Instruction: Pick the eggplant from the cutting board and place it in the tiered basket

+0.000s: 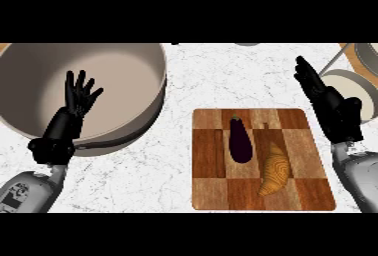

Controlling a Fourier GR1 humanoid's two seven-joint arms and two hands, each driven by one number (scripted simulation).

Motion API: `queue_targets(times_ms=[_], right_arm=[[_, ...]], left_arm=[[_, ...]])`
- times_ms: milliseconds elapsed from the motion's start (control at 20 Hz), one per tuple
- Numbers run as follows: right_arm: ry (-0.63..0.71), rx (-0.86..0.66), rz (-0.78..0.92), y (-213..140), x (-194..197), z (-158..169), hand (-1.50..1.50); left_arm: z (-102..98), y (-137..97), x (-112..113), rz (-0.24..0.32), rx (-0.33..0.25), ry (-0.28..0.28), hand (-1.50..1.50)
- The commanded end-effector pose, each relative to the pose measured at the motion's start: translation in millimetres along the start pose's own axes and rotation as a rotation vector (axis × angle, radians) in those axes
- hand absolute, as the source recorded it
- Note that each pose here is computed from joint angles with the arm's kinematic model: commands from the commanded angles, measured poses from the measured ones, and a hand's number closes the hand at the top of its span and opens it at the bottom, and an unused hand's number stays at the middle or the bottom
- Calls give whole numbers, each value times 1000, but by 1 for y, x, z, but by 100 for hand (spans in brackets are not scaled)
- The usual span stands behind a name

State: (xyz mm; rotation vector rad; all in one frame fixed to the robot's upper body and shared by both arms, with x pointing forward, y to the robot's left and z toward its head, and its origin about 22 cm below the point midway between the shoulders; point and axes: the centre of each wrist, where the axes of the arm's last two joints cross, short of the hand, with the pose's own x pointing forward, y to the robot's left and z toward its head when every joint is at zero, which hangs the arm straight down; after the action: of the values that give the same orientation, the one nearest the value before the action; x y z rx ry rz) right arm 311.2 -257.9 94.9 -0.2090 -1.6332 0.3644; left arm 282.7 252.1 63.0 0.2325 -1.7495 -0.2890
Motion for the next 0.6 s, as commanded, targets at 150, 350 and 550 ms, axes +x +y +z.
queue_targets(times_ms=[150, 350, 550], right_arm=[[157, -127, -81, 79, 3, -40, -150], [338, -276, -6, 114, -31, -36, -150], [177, -287, -88, 168, -15, -46, -150]], left_arm=[[5, -15, -9, 103, -82, 63, 0], [30, -36, -19, 220, -195, 159, 0], [29, -42, -21, 227, -193, 169, 0]])
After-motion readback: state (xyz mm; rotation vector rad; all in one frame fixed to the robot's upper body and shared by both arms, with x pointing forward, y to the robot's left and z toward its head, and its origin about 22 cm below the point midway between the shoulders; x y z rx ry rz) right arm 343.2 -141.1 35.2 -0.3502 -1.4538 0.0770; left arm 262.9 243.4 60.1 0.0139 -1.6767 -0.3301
